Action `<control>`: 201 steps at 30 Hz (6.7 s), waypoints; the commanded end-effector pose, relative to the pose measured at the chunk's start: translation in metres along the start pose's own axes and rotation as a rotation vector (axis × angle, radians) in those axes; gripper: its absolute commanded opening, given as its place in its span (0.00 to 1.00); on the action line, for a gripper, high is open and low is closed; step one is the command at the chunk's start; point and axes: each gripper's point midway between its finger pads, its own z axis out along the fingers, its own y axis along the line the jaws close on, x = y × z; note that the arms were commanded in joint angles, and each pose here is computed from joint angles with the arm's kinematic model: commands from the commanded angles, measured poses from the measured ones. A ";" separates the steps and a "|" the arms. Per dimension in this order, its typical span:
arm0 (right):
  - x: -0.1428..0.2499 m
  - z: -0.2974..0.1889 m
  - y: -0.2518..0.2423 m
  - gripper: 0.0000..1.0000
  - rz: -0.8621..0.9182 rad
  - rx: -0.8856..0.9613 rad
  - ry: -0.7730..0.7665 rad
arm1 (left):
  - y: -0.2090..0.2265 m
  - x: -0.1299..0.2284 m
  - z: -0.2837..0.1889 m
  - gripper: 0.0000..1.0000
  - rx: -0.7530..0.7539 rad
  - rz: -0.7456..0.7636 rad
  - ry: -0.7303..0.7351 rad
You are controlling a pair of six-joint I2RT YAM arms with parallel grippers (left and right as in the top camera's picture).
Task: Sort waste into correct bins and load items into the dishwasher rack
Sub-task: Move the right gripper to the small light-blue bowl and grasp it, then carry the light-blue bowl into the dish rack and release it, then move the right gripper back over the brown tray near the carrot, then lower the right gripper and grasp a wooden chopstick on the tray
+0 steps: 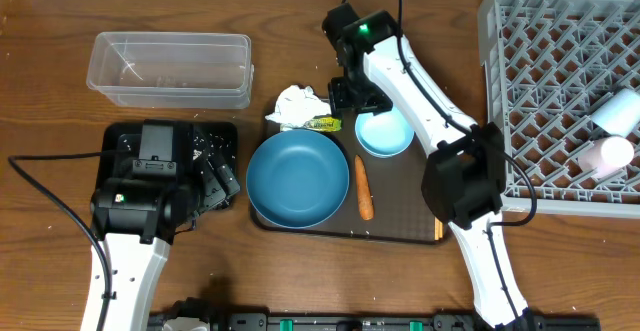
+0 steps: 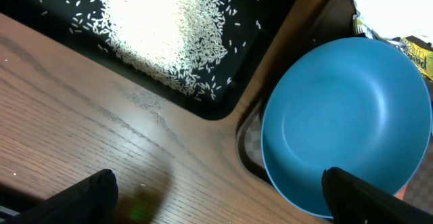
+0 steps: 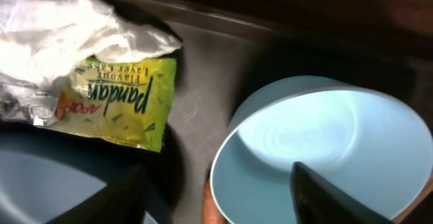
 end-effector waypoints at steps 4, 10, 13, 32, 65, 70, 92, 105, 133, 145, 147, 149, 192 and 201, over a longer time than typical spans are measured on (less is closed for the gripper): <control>0.001 0.023 -0.003 0.61 0.099 0.038 0.003 | -0.001 -0.003 -0.003 0.99 0.005 -0.013 -0.011; 0.010 0.055 -0.008 0.59 0.126 0.053 0.035 | -0.001 -0.003 -0.003 0.99 0.005 -0.013 -0.011; 0.014 0.062 -0.010 0.51 0.126 0.060 0.046 | -0.001 -0.003 -0.003 0.99 0.005 -0.013 -0.011; -0.015 -0.058 -0.004 0.01 0.032 -0.130 -0.180 | -0.001 -0.003 -0.003 0.99 0.005 -0.013 -0.011; -0.130 -0.164 -0.343 0.01 -0.019 -0.771 -0.976 | -0.001 -0.003 -0.003 0.99 0.005 -0.013 -0.011; -0.143 -0.134 -0.349 0.03 0.019 -0.862 -0.965 | -0.001 -0.003 -0.003 0.99 0.005 -0.013 -0.011; -0.100 -0.075 -0.429 0.12 0.426 -0.785 -0.769 | -0.001 -0.003 -0.003 0.99 0.005 -0.013 -0.011; -0.052 -0.102 -0.471 0.25 0.680 -0.384 -0.658 | -0.001 -0.003 -0.003 0.99 0.005 -0.013 -0.011; 0.044 -0.279 -0.190 0.55 0.420 -0.401 -0.567 | -0.001 -0.003 -0.003 0.99 0.005 -0.013 -0.011; 0.081 -0.144 -0.084 0.99 0.221 -0.090 -0.265 | -0.001 -0.003 -0.003 0.99 0.005 -0.013 -0.011; 0.085 -0.124 -0.086 0.99 0.227 -0.035 -0.249 | -0.001 -0.003 -0.003 0.99 0.005 -0.013 -0.011; 0.091 -0.107 -0.096 0.99 0.278 0.014 -0.222 | -0.001 -0.003 -0.003 0.99 0.005 -0.013 -0.011; 0.117 0.052 -0.129 0.86 0.271 0.021 -0.096 | -0.001 -0.003 -0.003 0.99 0.005 -0.013 -0.011; 0.118 0.056 -0.127 0.85 0.270 0.013 -0.085 | -0.001 -0.003 -0.003 0.99 0.005 -0.013 -0.011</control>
